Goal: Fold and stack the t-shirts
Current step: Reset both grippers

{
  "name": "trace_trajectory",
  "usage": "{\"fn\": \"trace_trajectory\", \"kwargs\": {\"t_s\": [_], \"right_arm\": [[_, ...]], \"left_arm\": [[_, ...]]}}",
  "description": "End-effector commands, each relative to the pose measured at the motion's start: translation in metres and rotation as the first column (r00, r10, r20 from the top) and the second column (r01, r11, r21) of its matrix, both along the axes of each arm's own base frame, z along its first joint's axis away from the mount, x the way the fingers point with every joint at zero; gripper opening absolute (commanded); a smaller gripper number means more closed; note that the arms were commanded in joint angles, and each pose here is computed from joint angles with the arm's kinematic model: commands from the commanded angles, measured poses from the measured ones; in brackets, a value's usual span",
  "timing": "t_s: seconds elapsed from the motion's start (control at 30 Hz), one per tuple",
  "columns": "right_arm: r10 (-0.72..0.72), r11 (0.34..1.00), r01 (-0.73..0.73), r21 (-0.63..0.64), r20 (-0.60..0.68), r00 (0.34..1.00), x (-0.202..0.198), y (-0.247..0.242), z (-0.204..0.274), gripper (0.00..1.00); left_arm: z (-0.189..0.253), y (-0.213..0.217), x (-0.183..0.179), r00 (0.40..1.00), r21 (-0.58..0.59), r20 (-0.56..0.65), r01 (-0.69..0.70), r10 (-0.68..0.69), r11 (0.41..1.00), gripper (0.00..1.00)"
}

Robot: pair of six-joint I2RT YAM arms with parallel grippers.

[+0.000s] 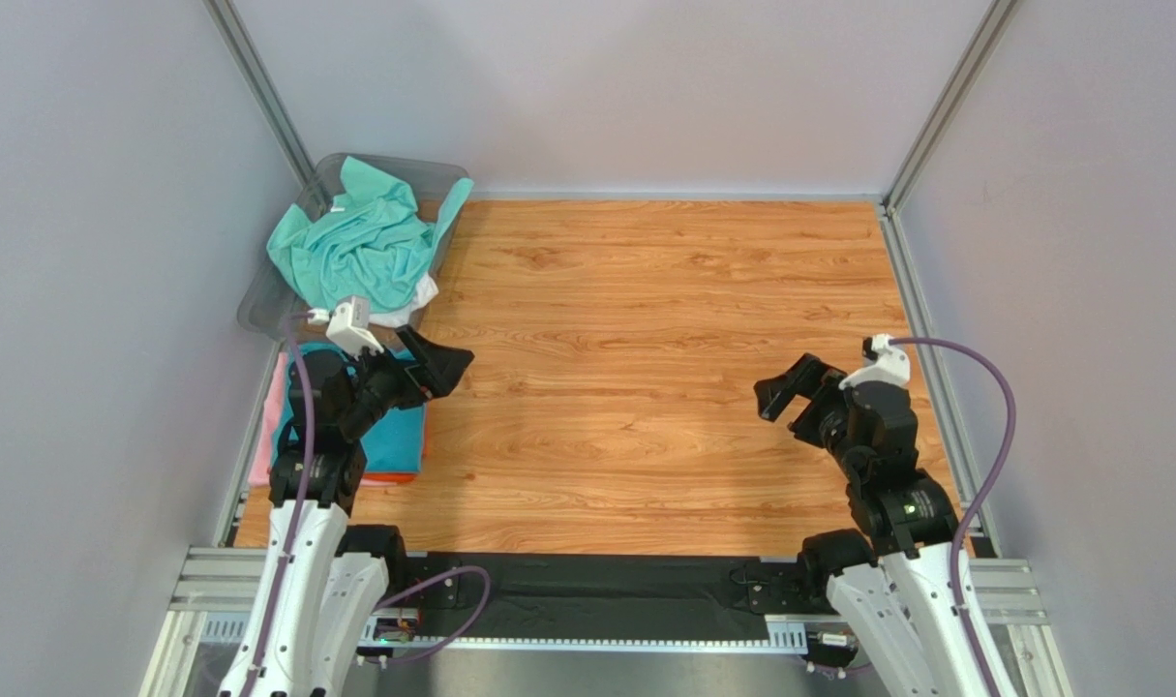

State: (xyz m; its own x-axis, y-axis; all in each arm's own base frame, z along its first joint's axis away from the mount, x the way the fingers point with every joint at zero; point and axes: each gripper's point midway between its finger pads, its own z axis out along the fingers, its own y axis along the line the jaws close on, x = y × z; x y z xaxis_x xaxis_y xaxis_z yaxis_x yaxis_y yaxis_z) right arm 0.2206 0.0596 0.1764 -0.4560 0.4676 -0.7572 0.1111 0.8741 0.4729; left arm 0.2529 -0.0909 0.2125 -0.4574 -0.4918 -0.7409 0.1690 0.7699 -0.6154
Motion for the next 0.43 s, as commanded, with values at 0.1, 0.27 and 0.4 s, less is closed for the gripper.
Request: {"fn": "trace_trajectory", "kwargs": {"t_s": [0.1, 0.27, 0.4], "right_arm": [[-0.105, 0.994, 0.103, 0.025, 0.091, 0.99, 0.0, -0.016, 0.019, 1.0], [-0.11, 0.994, 0.108, 0.028, 0.08, 0.991, 0.001, -0.016, 0.018, 1.0], [-0.127, 0.992, 0.127, 0.005, 0.066, 0.99, 0.001, -0.02, 0.017, 1.0]], "left_arm": [[0.039, -0.009, 0.0, 0.991, -0.039, 0.124, 0.048, -0.043, 0.998, 1.0], [0.029, -0.005, 0.004, 0.998, -0.035, 0.068, 0.017, -0.015, 0.999, 1.0], [0.027, -0.001, 0.005, 0.999, -0.024, 0.048, -0.007, 0.008, 1.0, 1.0]]}}
